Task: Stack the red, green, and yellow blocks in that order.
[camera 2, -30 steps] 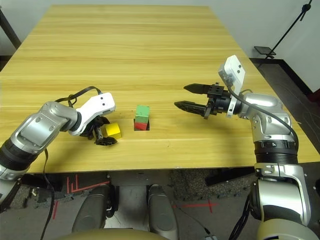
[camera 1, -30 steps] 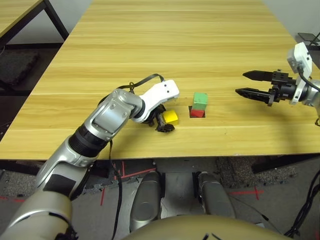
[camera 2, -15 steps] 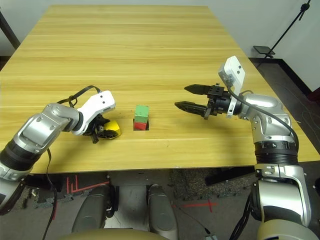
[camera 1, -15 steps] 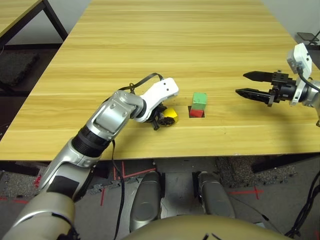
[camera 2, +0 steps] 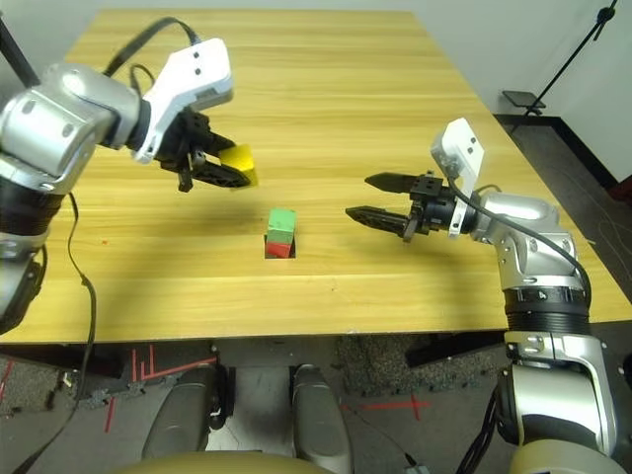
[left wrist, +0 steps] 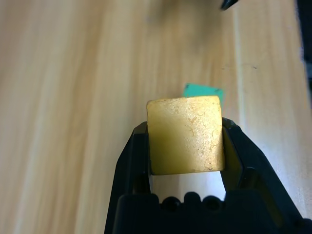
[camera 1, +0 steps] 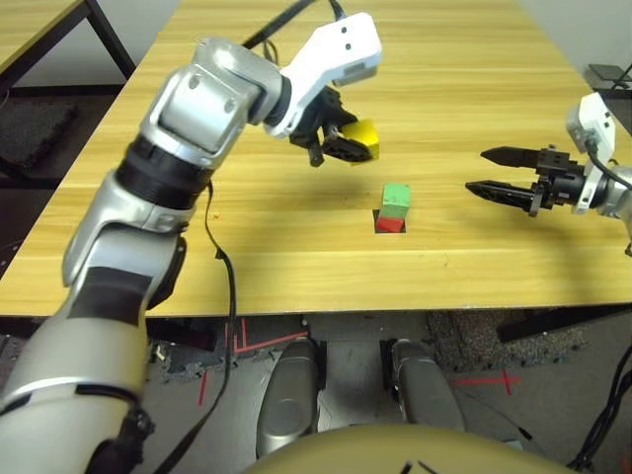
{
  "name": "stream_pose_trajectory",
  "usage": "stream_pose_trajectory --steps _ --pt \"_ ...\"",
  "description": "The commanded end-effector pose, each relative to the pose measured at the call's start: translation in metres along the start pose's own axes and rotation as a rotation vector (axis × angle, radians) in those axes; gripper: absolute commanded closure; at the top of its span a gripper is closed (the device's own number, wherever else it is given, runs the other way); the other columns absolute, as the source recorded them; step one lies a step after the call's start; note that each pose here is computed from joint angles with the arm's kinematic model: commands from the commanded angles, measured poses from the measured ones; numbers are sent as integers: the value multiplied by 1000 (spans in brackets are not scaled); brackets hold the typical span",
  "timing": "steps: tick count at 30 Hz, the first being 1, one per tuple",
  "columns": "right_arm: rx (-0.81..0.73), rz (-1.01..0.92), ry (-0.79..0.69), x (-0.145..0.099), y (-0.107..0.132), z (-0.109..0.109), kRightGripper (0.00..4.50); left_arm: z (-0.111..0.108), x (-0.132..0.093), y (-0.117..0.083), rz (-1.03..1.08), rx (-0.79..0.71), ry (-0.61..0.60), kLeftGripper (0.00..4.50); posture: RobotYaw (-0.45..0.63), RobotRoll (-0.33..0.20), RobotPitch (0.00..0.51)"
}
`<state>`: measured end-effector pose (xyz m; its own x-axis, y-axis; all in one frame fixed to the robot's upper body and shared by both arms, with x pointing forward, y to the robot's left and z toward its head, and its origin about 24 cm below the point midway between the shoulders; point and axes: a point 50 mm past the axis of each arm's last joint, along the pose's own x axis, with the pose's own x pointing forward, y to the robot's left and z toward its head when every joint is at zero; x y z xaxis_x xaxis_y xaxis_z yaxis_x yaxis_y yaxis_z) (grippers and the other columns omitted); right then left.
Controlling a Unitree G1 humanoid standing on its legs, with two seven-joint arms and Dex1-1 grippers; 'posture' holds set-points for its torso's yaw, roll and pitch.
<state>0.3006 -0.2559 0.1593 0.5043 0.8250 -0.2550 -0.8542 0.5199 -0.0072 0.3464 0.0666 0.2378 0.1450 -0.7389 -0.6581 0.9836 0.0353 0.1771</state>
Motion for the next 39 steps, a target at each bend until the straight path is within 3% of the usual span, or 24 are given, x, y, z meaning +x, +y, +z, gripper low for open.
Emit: stream_pose_trajectory --steps 1,8,34,39 --pt "15 0 -9 -1 5 -2 0 7 13 5 -45 45 16 2548 -123 -8 83" --pt "31 -5 -5 -4 11 -5 0 15 27 9 -83 77 21 2548 -144 -6 86" --pt "45 -19 -3 -5 14 -7 0 -8 45 1 -144 40 79 2548 -159 -5 116" --pt "43 -23 -6 -5 13 -8 0 -11 44 4 -116 24 80 885 -154 -7 112"
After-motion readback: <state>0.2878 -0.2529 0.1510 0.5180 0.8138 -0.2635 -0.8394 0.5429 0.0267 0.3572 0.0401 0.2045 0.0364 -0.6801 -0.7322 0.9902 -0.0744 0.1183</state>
